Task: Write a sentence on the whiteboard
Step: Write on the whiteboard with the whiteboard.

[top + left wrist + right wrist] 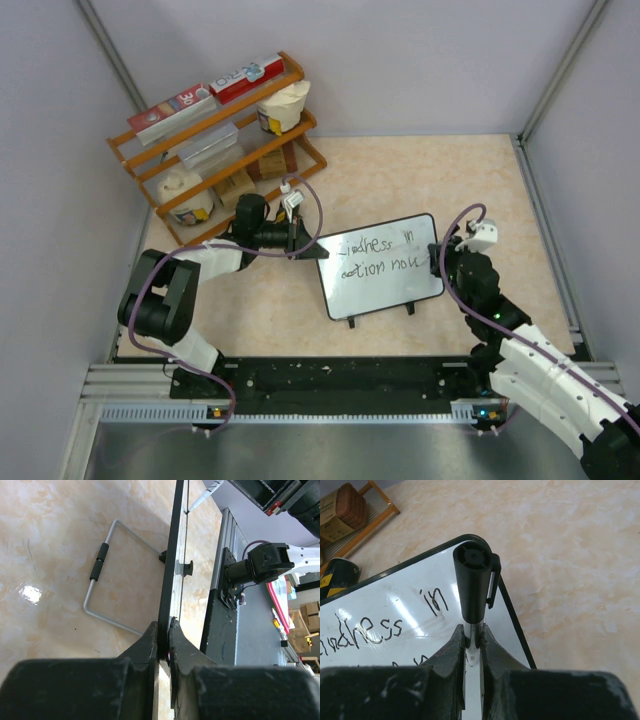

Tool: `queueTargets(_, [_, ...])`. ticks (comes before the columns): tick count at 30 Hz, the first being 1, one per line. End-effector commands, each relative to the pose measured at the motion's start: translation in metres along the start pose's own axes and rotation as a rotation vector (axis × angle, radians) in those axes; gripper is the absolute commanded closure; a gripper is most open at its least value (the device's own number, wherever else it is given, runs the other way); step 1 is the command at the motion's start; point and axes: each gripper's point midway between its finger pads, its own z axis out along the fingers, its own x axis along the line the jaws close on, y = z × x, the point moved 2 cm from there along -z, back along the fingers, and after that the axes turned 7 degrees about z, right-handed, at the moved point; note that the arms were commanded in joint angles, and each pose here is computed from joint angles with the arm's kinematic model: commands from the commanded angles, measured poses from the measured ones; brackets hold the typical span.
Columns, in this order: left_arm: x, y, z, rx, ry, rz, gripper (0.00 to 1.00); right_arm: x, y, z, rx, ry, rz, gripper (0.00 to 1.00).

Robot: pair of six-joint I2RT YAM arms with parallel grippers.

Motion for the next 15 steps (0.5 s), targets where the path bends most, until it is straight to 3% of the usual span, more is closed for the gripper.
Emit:
queueTargets(1, [0.025, -0.027, 0.003, 0.052, 0.104, 0.033, 1.00, 0.009, 0.030, 0.005, -0.079, -0.012, 0.006, 1.00])
queueTargets(15, [0.026, -0.027, 0.003, 0.052, 0.105, 0.035, 1.00, 0.017, 0.051, 0.010, -0.126, 0.001, 0.016, 1.00])
